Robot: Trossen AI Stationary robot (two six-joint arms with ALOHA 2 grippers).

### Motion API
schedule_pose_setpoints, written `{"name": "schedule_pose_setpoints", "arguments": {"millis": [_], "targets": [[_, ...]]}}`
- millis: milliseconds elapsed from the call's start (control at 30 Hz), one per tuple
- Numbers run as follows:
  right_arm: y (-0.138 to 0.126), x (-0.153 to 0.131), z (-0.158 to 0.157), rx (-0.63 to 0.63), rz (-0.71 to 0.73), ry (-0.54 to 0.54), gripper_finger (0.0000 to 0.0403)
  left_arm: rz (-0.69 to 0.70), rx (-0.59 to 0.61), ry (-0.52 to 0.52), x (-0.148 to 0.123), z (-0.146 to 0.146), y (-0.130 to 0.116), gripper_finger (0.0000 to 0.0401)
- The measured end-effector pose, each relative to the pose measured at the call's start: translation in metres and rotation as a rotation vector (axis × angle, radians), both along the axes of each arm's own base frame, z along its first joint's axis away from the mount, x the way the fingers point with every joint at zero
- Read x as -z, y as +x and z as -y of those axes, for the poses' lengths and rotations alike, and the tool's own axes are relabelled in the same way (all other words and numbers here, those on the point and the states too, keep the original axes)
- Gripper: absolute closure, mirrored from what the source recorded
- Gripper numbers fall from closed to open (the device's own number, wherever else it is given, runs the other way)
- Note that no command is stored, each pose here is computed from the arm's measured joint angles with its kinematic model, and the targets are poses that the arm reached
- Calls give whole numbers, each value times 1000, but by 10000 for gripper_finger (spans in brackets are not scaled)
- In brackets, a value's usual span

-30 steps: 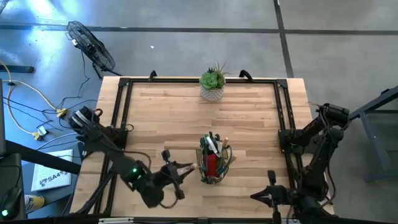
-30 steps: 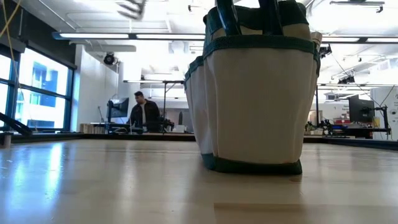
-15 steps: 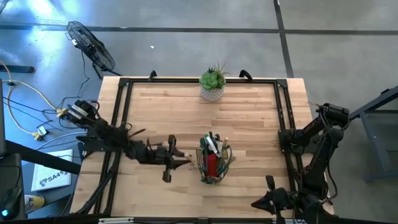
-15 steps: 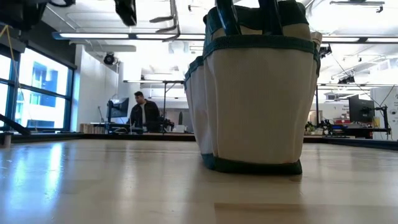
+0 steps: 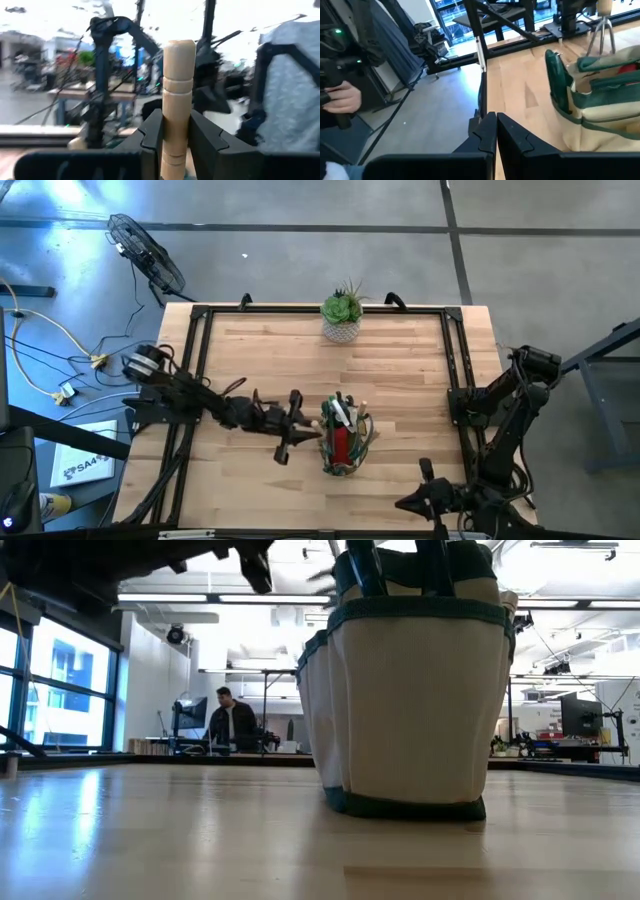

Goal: Pick & Place Garden tools in Gardening bag
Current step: Put the brown hand rake into the green gardening bag

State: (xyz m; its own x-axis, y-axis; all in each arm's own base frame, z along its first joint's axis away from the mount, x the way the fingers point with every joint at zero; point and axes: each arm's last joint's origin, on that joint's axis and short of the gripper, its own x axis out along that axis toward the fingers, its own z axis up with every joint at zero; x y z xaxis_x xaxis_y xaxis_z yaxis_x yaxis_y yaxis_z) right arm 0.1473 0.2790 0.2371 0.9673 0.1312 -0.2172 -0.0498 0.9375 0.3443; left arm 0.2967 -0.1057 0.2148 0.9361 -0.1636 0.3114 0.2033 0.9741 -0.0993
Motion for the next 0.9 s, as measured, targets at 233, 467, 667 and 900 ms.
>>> {"name": "schedule_pose_setpoints", "arguments": {"millis": [233,467,667,900], "targets": [[-2,0,-2,-10,-7,35,400,77,2,24,15,-23,-17,343],[-3,0,-2,-16,-15,58,400,23,-44,29,28,-26,-20,343],[1,0,0,-2,-15,60,400,3,-84,16,29,-27,-19,343],[7,0,3,7,-18,58,400,-50,-170,-17,35,-29,-17,343]]}}
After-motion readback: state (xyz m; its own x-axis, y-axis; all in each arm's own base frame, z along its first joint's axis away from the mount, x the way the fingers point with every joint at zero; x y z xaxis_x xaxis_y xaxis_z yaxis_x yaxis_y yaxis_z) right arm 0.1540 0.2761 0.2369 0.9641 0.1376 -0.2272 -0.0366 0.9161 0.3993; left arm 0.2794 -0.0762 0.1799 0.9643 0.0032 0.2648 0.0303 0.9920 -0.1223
